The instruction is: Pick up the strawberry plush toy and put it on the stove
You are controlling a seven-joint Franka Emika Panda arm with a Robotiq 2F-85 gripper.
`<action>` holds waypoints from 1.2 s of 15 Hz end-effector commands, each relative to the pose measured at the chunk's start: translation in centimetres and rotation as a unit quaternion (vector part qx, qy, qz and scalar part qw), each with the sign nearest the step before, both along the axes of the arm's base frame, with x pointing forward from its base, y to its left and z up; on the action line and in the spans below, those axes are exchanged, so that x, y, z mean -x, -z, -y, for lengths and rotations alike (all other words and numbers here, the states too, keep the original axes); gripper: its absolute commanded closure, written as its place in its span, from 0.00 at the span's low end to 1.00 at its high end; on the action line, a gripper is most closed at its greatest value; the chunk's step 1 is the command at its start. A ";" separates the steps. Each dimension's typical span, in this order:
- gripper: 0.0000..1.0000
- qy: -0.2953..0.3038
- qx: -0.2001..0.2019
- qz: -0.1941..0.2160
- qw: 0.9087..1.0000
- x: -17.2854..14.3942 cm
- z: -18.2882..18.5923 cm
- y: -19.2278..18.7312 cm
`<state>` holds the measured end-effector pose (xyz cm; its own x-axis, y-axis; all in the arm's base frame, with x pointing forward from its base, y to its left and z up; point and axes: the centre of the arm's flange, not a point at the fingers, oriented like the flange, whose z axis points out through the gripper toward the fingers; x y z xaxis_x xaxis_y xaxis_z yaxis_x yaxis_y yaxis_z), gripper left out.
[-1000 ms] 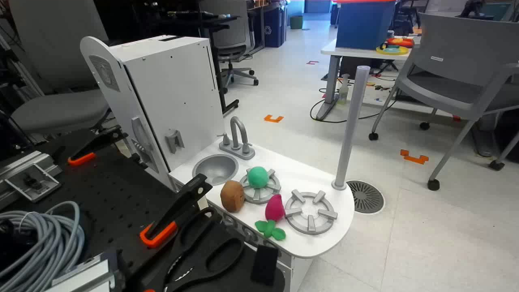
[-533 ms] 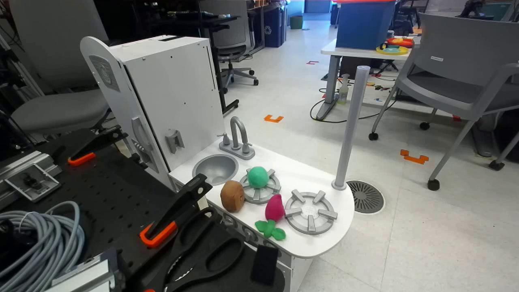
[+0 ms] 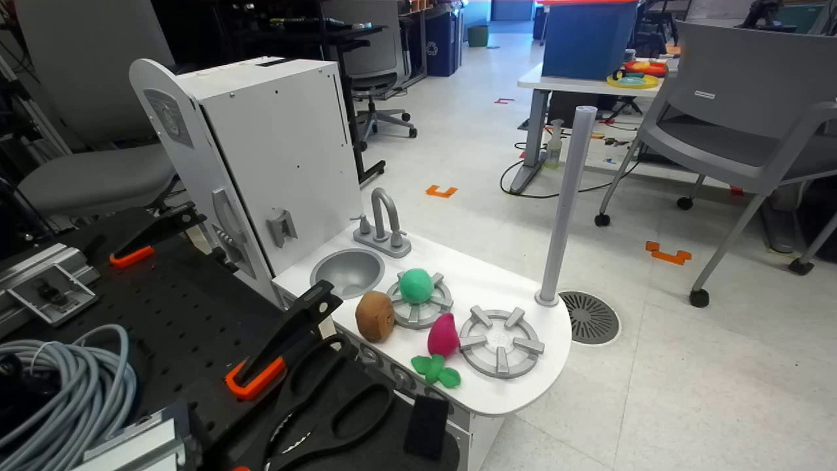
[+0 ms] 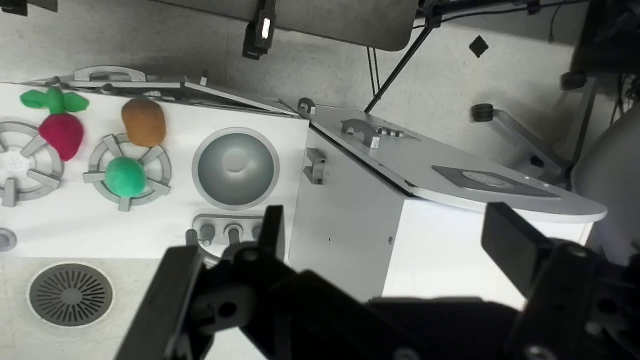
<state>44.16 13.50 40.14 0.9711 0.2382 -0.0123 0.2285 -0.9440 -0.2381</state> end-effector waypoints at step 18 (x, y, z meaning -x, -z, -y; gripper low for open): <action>0.00 -0.032 0.184 0.015 0.982 -9.8 22.7 33.8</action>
